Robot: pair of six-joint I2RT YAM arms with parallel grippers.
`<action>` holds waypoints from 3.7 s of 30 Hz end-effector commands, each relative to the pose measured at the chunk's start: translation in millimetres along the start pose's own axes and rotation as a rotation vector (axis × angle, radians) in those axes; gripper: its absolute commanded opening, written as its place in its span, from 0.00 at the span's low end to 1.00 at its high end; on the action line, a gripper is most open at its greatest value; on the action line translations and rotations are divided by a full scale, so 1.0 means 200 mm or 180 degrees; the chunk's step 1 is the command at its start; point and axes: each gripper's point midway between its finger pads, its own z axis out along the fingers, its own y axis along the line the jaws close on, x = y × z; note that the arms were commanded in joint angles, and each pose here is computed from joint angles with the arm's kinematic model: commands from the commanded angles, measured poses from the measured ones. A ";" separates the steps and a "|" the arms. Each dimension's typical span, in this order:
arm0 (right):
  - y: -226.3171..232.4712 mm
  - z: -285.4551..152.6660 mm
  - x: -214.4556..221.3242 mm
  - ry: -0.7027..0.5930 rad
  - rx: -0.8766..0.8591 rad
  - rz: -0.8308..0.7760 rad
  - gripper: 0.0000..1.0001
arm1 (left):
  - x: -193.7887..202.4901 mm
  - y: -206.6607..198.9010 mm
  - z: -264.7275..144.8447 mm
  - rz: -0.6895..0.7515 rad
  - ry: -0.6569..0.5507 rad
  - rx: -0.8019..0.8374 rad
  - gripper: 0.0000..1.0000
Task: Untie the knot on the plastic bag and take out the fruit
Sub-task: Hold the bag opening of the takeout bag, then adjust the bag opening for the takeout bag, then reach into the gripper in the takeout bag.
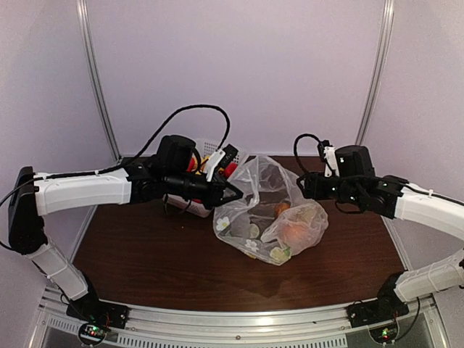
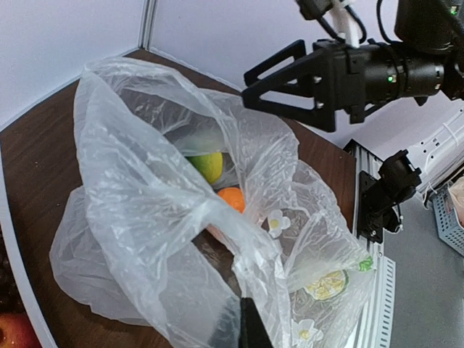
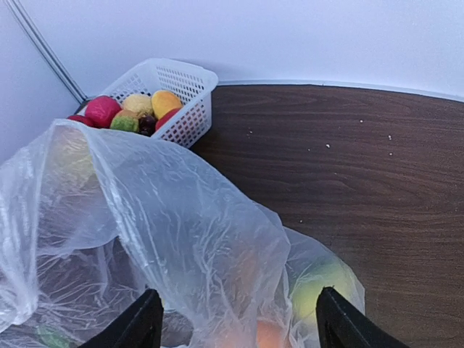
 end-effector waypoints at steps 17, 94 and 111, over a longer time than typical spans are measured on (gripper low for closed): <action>0.58 -0.09 0.14 0.0289 -0.0895 -0.0141 0.73 | -0.06 0.06 -0.05 0.0089 -0.0187 -0.0300 0.00; -0.17 0.11 0.72 0.0965 0.0990 -0.0358 0.98 | -0.01 0.09 -0.03 0.0171 -0.0128 -0.0424 0.00; 0.12 0.05 0.37 0.0605 0.0333 -0.0464 0.83 | 0.02 0.09 0.01 0.0161 -0.0064 -0.0360 0.00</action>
